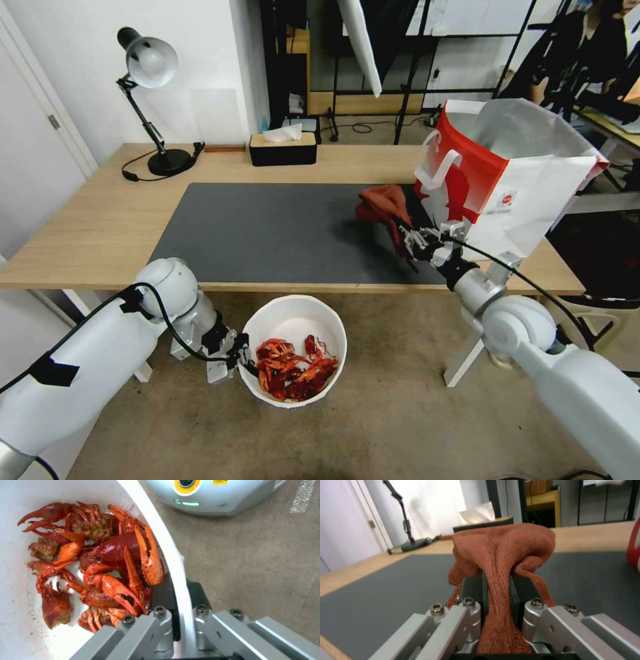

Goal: Sweep shrimp from table into container with towel, then put container into takeout bag.

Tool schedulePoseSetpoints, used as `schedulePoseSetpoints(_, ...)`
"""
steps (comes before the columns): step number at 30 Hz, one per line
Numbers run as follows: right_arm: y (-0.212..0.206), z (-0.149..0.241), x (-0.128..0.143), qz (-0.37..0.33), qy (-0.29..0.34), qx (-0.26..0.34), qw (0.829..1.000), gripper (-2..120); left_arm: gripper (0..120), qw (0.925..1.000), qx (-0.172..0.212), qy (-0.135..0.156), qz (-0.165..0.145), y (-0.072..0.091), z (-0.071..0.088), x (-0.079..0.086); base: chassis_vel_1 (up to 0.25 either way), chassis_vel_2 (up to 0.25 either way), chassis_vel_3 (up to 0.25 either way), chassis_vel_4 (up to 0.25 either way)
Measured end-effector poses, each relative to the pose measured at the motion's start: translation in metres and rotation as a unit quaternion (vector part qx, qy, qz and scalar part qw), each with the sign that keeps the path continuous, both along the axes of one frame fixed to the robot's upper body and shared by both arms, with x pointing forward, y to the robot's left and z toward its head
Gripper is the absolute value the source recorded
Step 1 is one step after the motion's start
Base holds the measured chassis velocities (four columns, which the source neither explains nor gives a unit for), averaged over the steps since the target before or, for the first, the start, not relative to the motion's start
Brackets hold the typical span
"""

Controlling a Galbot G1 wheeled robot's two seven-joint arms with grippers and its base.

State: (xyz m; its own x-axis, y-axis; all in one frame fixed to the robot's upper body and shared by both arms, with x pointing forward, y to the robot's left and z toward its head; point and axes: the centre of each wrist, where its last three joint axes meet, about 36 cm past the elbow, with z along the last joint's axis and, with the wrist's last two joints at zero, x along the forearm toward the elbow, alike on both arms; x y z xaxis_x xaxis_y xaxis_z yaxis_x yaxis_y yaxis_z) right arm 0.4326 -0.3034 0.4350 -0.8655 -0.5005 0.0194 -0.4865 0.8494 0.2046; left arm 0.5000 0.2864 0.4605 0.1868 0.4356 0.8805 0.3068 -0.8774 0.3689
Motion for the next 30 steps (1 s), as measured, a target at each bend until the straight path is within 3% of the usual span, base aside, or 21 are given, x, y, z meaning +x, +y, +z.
schedulePoseSetpoints(30, 0.002, -0.043, 0.007, -0.080, 0.020, -0.015, 0.996, 10, 0, 0.9999, 0.004, 0.011, 0.008, 0.003, -0.011, 0.000, 0.000, 0.000, 0.000, 0.000)
